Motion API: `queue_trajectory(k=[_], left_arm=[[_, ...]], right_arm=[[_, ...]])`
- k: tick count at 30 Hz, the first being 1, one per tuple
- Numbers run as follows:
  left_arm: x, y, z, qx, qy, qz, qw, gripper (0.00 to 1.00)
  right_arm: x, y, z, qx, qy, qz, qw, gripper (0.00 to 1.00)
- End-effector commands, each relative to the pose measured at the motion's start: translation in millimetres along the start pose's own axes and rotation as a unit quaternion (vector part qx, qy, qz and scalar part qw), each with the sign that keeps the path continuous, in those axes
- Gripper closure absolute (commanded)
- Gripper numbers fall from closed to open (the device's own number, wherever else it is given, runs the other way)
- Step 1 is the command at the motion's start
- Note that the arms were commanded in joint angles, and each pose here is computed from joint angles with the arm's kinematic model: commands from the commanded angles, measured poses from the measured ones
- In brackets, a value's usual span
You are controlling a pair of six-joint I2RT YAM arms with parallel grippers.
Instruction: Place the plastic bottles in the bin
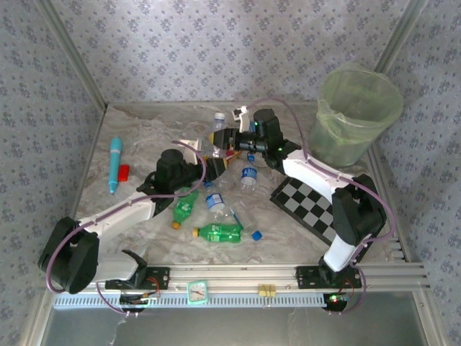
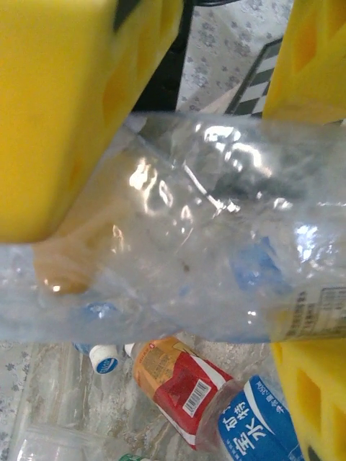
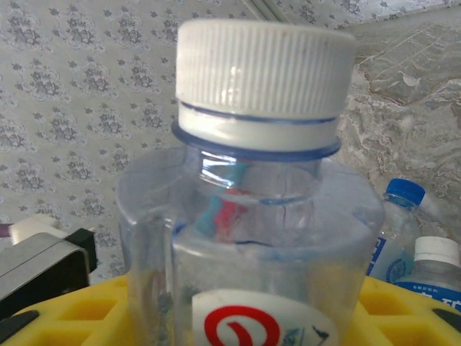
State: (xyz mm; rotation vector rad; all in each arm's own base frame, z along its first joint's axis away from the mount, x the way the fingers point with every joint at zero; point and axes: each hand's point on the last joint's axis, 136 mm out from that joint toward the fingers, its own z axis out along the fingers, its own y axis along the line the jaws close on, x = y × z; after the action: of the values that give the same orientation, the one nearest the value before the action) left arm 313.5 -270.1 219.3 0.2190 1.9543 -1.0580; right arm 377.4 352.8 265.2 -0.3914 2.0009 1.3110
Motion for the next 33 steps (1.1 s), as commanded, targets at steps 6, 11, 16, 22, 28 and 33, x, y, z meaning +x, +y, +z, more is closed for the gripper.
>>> queue_trajectory(k=[6, 11, 16, 22, 28, 33], left_arm=[[-25, -21, -3, 0.018, -0.025, 0.02, 0.999, 0.09], [-22, 8, -9, -0.06, -0.025, -0.001, 0.998, 0.05], [-20, 47, -20, -0.145, -0.016, -0.04, 0.988, 0.0], [-24, 82, -31, -0.204, -0.01, -0.07, 0.976, 0.0], [-25, 96, -23, -0.207, -0.025, -0.075, 0.975, 0.0], [-23, 98, -3, -0.19, -0.011, -0.08, 0.978, 0.0]], right_arm=[[-6, -18, -33, 0.08, -0.005, -0.042, 0.996, 0.48], [-14, -34, -70, 0.188, -0.002, -0.076, 0.979, 0.48], [-52, -29, -124, 0.275, -0.034, -0.114, 0.954, 0.48], [-124, -4, -199, 0.357, -0.12, -0.155, 0.913, 0.49], [-192, -19, -294, 0.457, -0.23, -0.159, 0.844, 0.51], [-232, -47, -371, 0.556, -0.306, -0.168, 0.754, 0.52]])
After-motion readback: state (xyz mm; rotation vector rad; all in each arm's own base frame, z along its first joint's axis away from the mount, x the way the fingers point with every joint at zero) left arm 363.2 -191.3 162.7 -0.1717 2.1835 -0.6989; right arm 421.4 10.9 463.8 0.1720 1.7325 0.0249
